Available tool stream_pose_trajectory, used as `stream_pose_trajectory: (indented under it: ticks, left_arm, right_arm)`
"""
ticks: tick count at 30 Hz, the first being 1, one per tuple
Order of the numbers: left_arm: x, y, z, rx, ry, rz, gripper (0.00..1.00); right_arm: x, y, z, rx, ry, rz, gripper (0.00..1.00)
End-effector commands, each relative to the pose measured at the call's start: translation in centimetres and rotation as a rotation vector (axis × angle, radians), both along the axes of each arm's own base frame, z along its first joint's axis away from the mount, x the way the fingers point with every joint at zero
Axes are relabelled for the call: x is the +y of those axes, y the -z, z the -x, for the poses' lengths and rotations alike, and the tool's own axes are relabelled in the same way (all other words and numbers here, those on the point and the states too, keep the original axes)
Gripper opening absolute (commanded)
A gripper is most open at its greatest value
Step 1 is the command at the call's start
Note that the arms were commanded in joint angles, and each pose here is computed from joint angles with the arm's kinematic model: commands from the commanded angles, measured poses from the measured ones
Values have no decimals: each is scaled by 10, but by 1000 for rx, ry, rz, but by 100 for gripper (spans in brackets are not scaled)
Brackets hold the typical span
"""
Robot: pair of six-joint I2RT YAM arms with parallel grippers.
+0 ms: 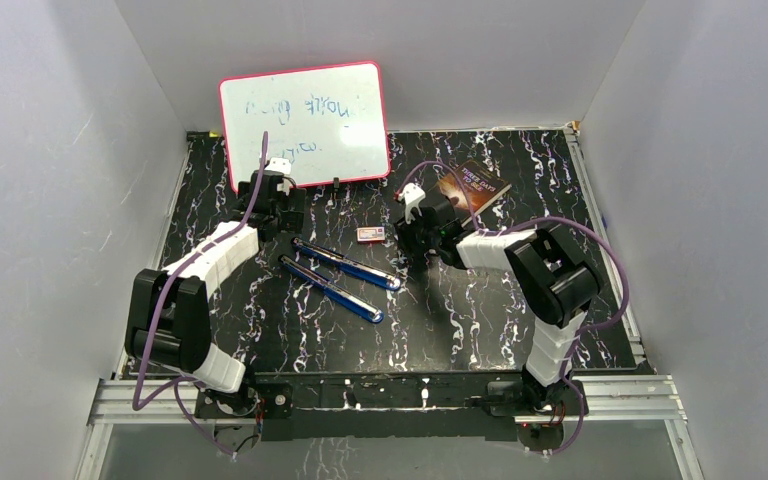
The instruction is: Load the staples into the stapler
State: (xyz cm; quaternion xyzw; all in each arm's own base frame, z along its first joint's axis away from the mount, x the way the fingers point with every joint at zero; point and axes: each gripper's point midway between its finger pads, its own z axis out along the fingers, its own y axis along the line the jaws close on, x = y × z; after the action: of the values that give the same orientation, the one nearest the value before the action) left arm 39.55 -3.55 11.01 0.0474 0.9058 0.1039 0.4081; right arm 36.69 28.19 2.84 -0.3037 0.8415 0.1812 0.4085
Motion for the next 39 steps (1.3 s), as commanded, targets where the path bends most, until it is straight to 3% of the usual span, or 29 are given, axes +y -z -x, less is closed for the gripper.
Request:
stream_pose_trajectory:
  ticks: [1, 8, 24, 39]
  left_arm:
    - [1, -18, -1, -52, -4, 25, 98]
    - [1, -18, -1, -52, -3, 23, 98]
    - [0, -18, -1, -52, -1, 25, 98]
    - [1, -19, 0, -54, -2, 24, 98]
  right_arm:
    - [8, -37, -9, -98, 15, -52, 51]
    - [18, -52, -13, -161, 22, -48, 51]
    - [11, -9, -5, -81, 19, 25, 47]
    - [-6, 32, 13, -20, 61, 52, 34]
